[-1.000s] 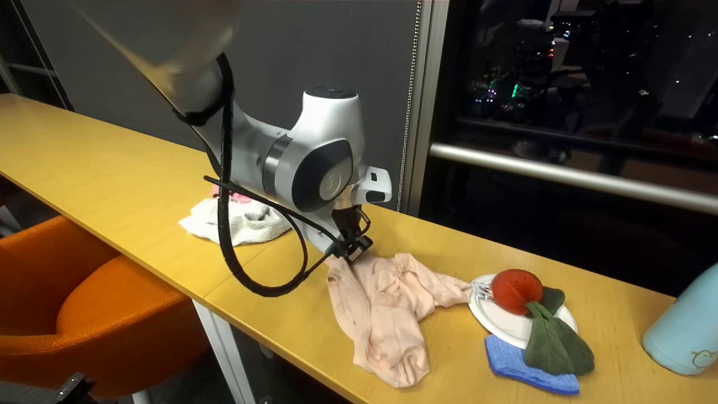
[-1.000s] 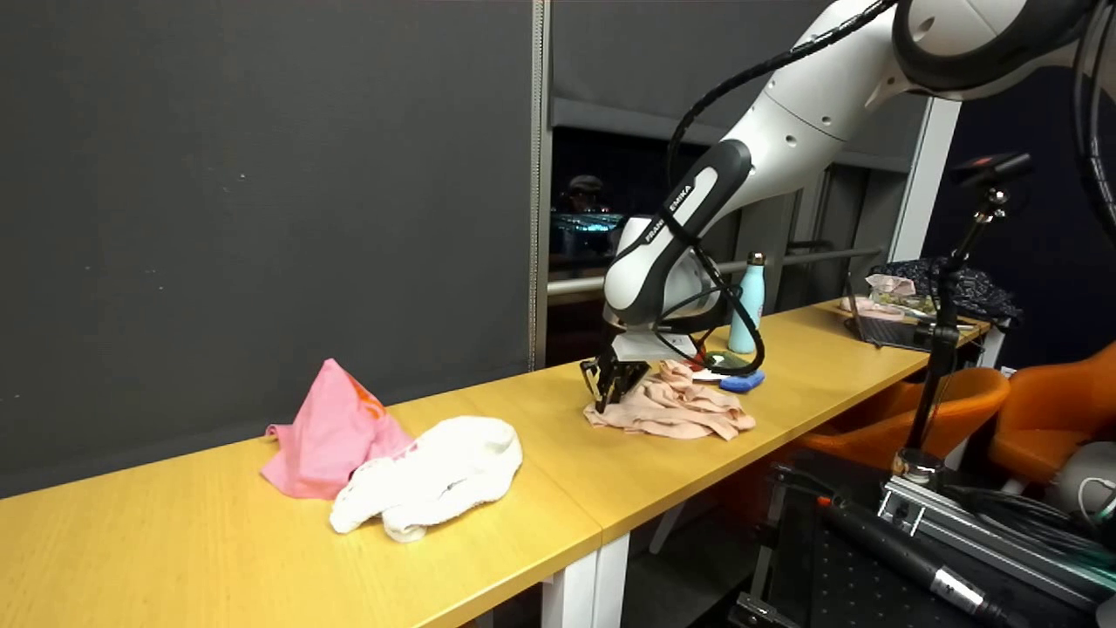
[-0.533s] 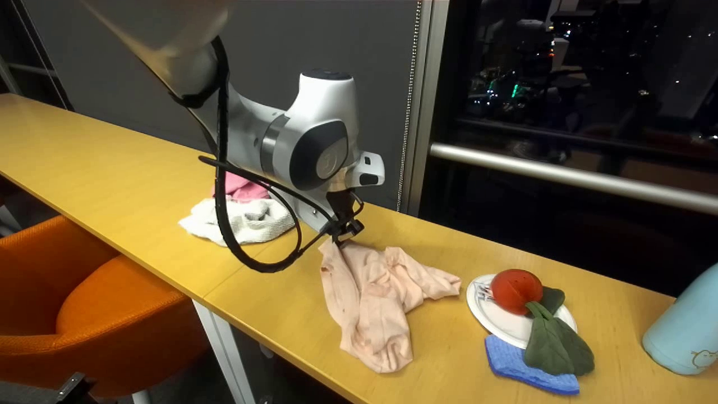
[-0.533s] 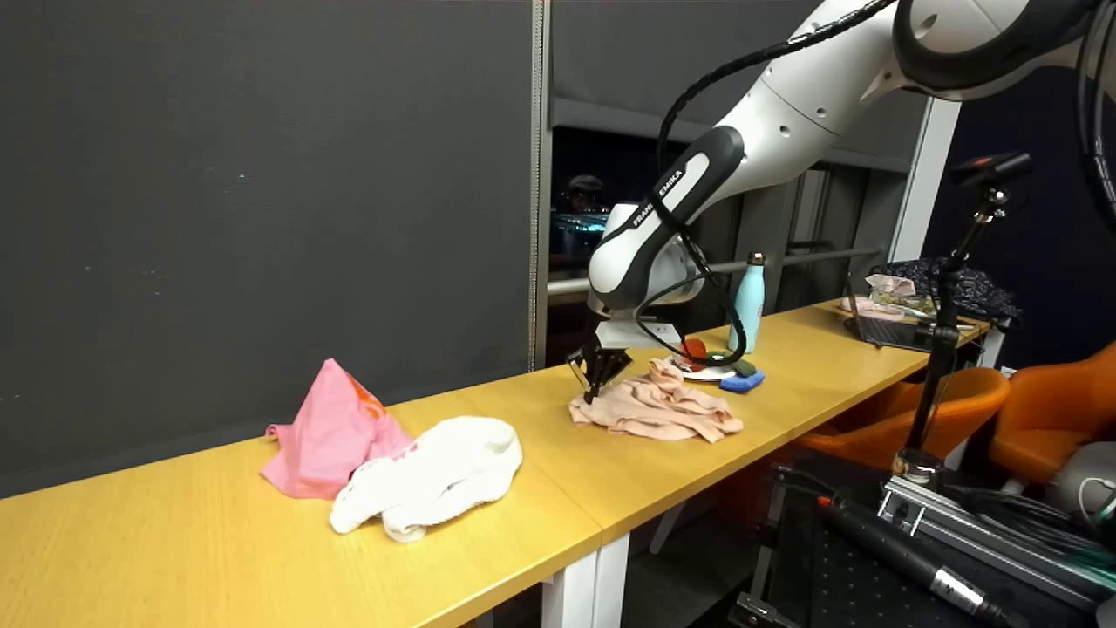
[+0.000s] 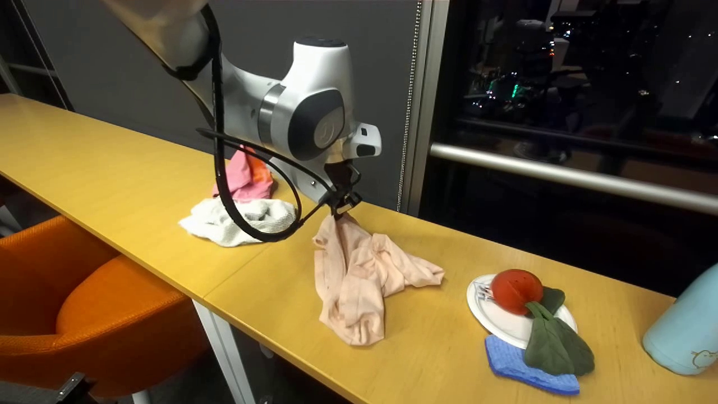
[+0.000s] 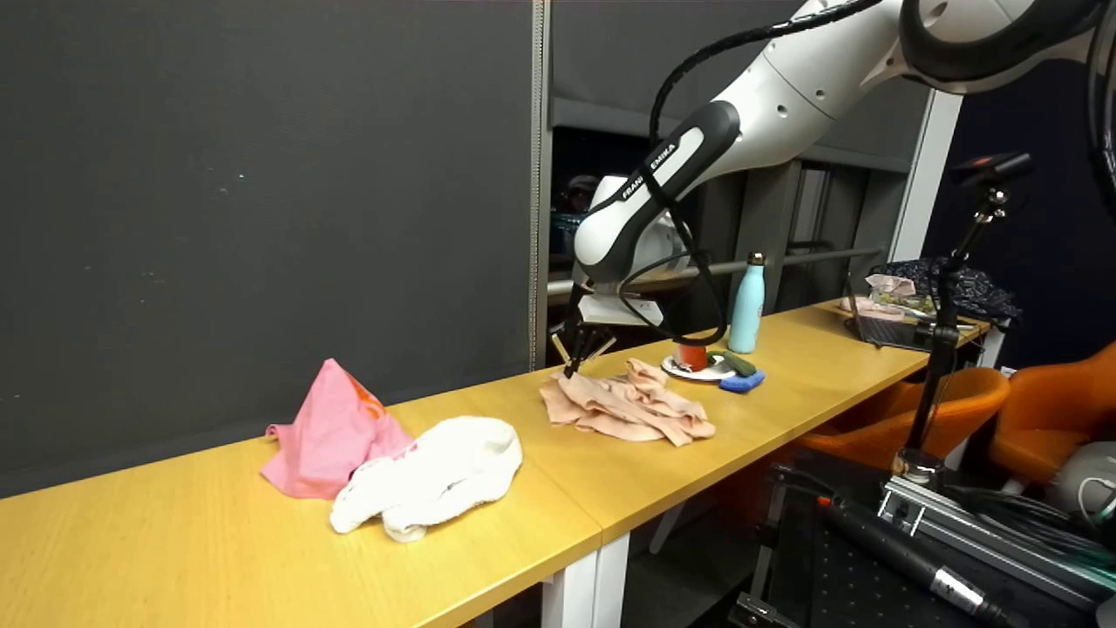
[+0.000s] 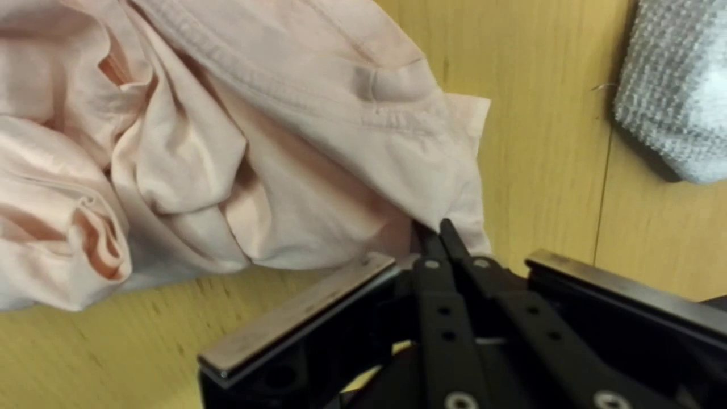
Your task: Fold the light pink shirt on the right and then move it to the left
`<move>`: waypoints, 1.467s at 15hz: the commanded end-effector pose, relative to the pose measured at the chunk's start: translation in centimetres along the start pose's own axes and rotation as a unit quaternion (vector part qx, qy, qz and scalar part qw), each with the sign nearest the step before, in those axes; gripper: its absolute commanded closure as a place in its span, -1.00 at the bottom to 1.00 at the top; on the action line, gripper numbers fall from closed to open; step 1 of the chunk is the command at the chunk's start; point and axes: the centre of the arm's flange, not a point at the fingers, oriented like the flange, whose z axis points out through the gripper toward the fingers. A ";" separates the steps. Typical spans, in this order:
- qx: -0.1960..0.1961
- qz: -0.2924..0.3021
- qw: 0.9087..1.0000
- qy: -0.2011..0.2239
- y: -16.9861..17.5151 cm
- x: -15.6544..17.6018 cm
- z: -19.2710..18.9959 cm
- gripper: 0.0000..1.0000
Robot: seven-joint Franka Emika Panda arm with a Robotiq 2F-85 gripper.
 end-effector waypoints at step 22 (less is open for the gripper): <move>-0.073 0.119 0.988 -0.072 20.5 -8.8 -3.0 0.17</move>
